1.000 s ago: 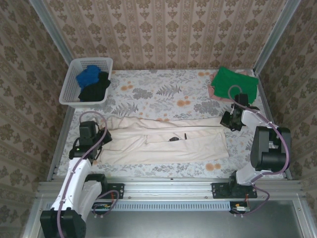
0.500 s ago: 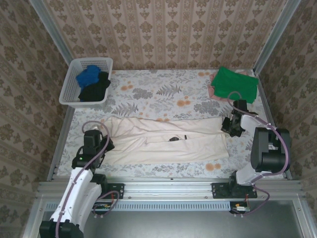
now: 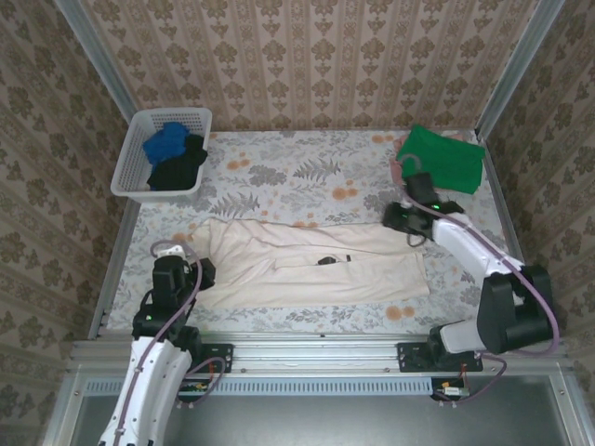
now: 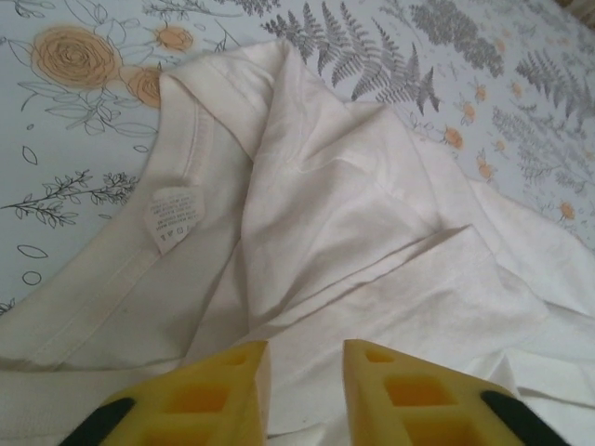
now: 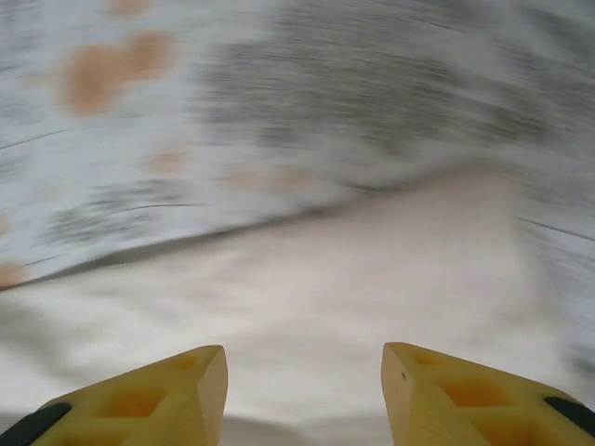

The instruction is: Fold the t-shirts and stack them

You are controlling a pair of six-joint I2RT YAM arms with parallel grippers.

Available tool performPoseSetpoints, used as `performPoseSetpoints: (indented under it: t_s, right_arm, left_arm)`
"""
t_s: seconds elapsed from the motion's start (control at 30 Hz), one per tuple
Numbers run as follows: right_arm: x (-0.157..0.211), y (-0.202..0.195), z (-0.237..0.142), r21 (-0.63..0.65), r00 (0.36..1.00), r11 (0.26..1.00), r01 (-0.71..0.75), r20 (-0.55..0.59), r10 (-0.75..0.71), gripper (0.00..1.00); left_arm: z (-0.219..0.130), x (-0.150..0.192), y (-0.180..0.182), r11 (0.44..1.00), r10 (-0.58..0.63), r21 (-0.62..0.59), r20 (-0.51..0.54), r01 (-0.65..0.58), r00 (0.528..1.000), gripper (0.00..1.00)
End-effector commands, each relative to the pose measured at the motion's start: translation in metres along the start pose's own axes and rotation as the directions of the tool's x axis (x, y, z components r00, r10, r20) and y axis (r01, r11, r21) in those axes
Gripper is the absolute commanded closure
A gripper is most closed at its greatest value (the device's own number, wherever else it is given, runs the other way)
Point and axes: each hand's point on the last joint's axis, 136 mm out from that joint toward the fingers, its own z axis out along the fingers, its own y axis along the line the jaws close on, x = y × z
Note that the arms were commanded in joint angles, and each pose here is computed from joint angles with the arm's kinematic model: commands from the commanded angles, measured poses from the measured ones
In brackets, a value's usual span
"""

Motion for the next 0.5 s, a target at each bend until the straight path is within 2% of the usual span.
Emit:
performPoseSetpoints:
  t_s: [0.0, 0.07, 0.2, 0.3, 0.47]
  right_arm:
    - [0.012, 0.079, 0.03, -0.076, 0.988, 0.987, 0.14, -0.058, -0.144, 0.54]
    - [0.028, 0.126, 0.051, -0.096, 0.963, 0.966, 0.24, -0.101, -0.249, 0.56]
    - [0.052, 0.178, 0.075, -0.125, 0.923, 0.932, 0.34, -0.144, -0.356, 0.61]
    - [0.073, 0.191, 0.085, -0.134, 0.898, 0.916, 0.377, -0.188, -0.397, 0.64]
    - [0.094, 0.184, 0.086, -0.107, 0.882, 0.909, 0.403, -0.218, -0.417, 0.64]
  left_arm:
    - [-0.008, -0.027, -0.019, 0.998, 0.05, 0.045, 0.06, -0.052, 0.997, 0.59]
    - [-0.003, -0.042, -0.026, 0.996, 0.08, 0.043, 0.067, -0.083, 0.994, 0.46]
    - [0.022, -0.05, -0.036, 0.991, 0.136, 0.028, -0.056, -0.135, 0.989, 0.42]
    - [0.043, -0.049, -0.043, 0.987, 0.154, 0.056, -0.119, -0.148, 0.981, 0.38]
    - [0.065, -0.044, -0.043, 0.987, 0.156, 0.058, -0.176, -0.148, 0.972, 0.37]
